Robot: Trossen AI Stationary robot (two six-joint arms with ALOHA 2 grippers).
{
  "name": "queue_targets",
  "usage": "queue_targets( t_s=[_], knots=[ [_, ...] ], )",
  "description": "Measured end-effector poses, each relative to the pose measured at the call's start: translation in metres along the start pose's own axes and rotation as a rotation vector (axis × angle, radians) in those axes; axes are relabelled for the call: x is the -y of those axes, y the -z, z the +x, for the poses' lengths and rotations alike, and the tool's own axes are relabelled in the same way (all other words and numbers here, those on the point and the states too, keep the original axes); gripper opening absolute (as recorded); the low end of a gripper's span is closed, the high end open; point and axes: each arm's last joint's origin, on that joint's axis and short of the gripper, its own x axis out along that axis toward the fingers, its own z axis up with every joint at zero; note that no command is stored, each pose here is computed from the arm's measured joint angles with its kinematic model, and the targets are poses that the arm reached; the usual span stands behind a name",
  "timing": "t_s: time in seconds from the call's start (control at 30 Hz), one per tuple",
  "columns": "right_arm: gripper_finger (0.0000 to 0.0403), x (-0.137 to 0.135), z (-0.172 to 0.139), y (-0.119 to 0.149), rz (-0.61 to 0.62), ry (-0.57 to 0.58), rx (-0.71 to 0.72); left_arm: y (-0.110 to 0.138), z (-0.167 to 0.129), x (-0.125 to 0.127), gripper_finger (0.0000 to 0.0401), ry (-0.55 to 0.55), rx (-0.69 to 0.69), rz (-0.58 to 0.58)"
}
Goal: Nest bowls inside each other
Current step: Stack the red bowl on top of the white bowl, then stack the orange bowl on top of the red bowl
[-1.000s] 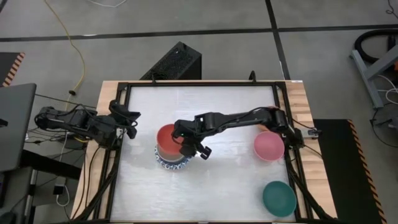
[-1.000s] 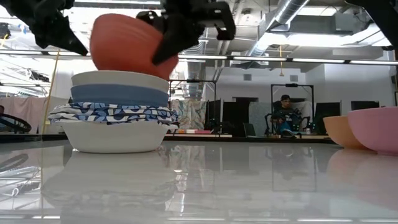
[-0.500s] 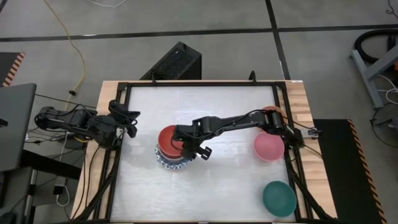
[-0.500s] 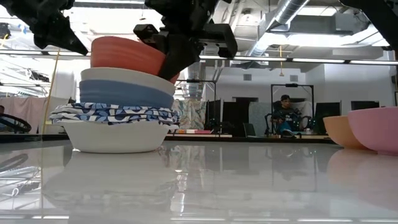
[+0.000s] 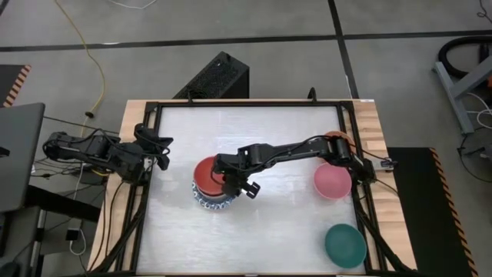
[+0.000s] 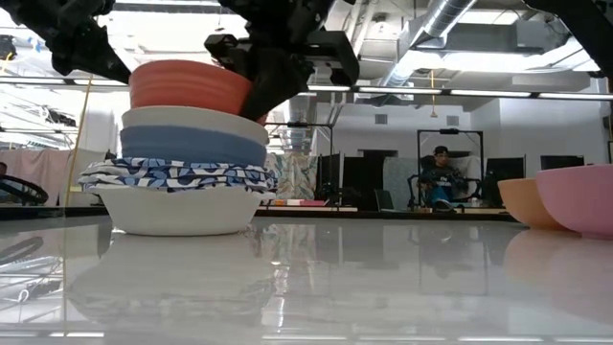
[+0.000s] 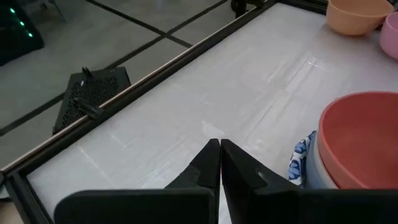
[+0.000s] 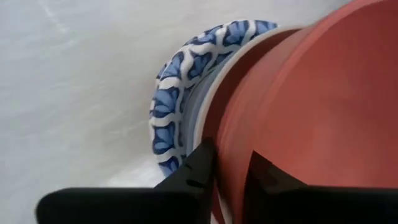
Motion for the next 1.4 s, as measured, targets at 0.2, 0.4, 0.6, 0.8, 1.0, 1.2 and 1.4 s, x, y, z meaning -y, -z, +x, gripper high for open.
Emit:
queue_targets(
  t_s=[0.2, 0.4, 0.6, 0.8, 1.0, 1.2, 1.4],
  knots=[
    [0.0112, 0.000, 0.000, 0.000, 0.034, 0.002, 0.002, 0.000, 0.000, 0.000, 0.0000, -0.003, 0.002, 0.005],
    [0.0168, 0.001, -0.008, -0.008, 0.035, 0.010, 0.014, 0.000, 0.000, 0.000, 0.0000, -0.003, 0.002, 0.007],
    [0.0197, 0.004, -0.028, -0.025, 0.010, 0.043, 0.056, 0.000, 0.000, 0.000, 0.0000, -0.003, 0.002, 0.008],
    [0.0197, 0.004, -0.052, -0.036, 0.010, 0.025, 0.076, 0.000, 0.000, 0.000, 0.0000, -0.003, 0.001, 0.014],
    [0.0164, -0.001, -0.058, -0.037, 0.098, -0.027, 0.049, 0.000, 0.000, 0.000, 0.0000, -0.006, 0.003, 0.020],
    [0.0118, -0.013, -0.071, -0.007, 0.293, -0.115, -0.249, 0.000, 0.000, 0.000, 0.0000, -0.014, 0.006, 0.029],
    [0.0090, -0.003, -0.131, 0.036, 0.614, -0.072, -0.339, 0.000, 0.000, 0.000, 0.0000, -0.016, 0.007, 0.041]
  ],
)
